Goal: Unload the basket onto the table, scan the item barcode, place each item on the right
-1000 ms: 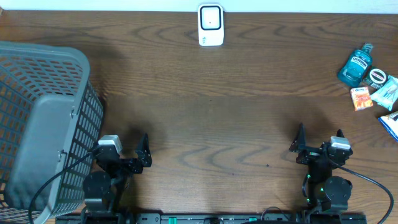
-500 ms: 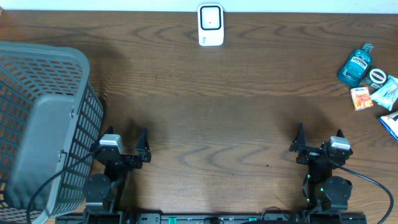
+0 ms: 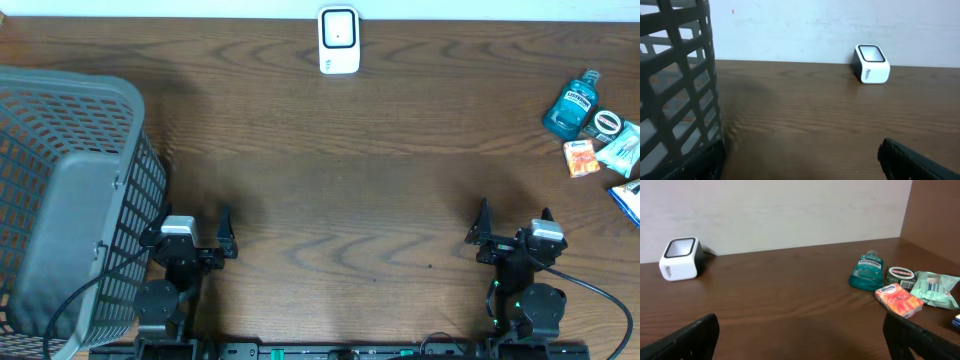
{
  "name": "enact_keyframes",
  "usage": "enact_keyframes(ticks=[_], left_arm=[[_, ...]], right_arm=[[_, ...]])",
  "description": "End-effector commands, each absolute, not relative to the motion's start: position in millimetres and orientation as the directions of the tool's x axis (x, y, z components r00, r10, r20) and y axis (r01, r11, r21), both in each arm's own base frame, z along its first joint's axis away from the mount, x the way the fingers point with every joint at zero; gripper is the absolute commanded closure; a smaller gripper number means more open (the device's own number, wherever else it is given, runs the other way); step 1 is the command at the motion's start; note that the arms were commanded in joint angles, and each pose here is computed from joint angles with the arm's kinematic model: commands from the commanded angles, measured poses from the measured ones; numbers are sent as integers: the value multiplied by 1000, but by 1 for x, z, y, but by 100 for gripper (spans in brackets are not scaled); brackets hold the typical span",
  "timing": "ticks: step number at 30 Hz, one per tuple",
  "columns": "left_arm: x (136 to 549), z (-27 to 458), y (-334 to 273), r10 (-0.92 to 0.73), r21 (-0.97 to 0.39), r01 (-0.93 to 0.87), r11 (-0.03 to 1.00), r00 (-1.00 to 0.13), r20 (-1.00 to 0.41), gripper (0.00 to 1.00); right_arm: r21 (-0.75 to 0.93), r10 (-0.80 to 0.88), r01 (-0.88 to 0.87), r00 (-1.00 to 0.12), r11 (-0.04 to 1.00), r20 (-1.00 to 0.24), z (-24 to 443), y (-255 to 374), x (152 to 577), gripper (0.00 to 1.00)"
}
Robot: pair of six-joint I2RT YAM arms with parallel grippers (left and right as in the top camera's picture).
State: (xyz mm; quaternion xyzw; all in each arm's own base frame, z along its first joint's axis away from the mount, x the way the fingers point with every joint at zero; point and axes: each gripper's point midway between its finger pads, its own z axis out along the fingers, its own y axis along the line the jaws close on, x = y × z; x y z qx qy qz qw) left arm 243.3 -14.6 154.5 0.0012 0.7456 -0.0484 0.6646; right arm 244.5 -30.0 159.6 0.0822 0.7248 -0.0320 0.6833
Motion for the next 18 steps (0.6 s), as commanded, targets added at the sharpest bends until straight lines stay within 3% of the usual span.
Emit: enact_keyframes(ticks=[1,18], left_arm=[[244,138,-11,-45,-53,50,997,-151,-988,2],[244,139,-12,-53,-61,50,997,-149,-987,2]], right_arm=[[54,64,161,-54,985,-996,159,-30,244,1],[54,64,161,-54,985,-996,159,-30,244,1]])
